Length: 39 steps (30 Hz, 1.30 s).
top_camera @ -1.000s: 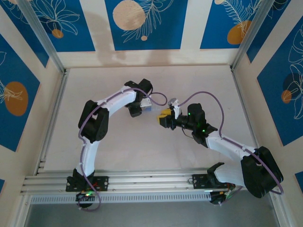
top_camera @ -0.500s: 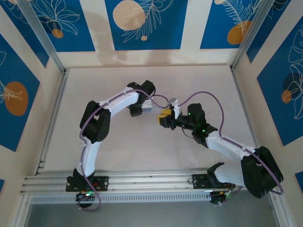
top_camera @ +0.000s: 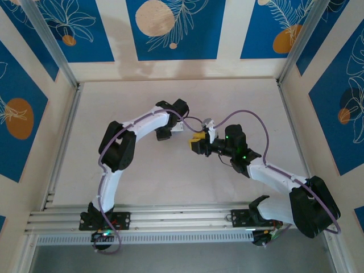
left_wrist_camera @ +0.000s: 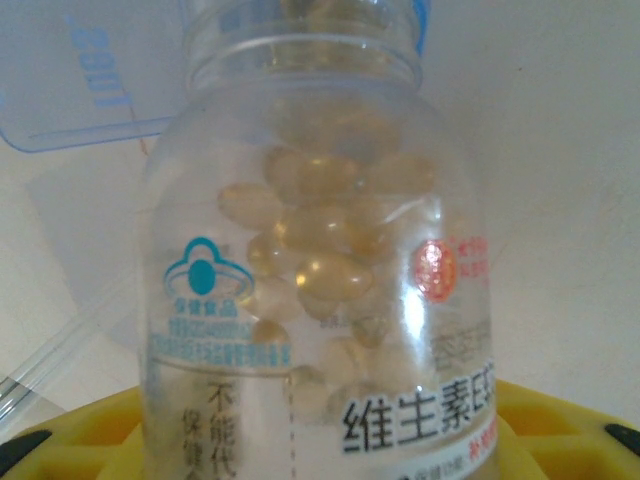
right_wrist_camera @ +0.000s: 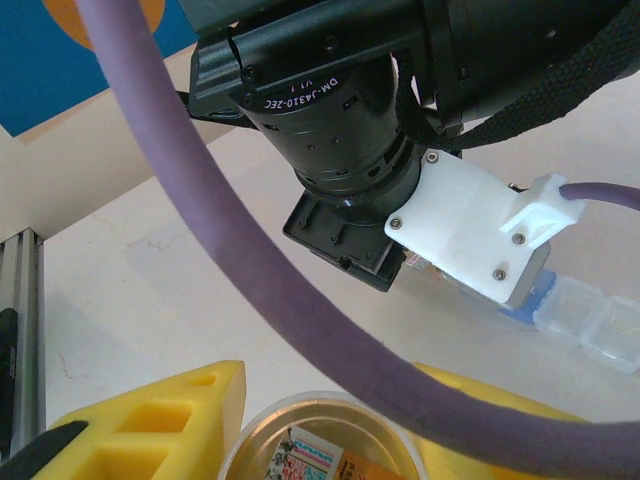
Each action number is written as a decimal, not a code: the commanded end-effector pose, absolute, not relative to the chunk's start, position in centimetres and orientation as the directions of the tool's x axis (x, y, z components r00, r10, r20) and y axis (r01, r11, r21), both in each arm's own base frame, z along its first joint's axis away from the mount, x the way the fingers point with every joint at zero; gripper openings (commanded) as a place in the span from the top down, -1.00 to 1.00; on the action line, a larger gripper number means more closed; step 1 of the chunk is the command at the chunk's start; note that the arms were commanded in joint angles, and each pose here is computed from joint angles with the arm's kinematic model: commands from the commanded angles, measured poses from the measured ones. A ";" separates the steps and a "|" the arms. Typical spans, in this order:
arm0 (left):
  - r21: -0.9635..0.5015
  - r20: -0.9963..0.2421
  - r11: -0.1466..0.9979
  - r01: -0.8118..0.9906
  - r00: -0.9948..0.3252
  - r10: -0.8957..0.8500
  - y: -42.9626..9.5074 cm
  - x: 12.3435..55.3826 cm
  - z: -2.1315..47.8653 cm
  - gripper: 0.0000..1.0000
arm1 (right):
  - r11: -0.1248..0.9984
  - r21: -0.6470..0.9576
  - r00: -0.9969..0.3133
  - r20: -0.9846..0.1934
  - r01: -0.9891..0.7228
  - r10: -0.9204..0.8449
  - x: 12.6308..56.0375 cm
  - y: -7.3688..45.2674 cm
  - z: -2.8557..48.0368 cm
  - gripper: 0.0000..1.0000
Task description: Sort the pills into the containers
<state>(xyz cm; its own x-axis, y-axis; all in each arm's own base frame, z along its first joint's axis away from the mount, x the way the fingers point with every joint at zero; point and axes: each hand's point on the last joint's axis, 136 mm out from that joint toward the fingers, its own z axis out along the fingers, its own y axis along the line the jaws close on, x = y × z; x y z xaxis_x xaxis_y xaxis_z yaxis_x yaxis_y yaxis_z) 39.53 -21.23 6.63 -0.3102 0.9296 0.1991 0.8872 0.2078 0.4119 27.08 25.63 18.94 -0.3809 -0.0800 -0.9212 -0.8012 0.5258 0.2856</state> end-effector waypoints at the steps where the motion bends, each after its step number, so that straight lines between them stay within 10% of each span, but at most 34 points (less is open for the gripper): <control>1: 0.418 0.211 0.197 0.887 -0.306 0.928 -21.3 39.8 6.8 1.00 | 0.498 0.279 -0.356 -0.932 -0.821 -0.066 26.8 26.2 20.5 1.00; 39: 0.443 0.110 0.312 0.841 -0.397 0.911 -19.4 40.3 6.9 1.00 | 0.506 0.271 -0.359 -0.930 -0.819 -0.082 27.1 26.3 19.9 1.00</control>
<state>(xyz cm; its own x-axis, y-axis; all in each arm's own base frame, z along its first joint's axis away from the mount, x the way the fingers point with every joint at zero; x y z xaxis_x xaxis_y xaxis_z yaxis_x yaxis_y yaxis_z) 40.78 -20.07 6.12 -0.3828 0.9165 0.1160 0.8412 0.2940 0.4538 26.82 25.97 18.54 -0.3895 -0.0909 -0.9165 -0.8043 0.5185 0.2904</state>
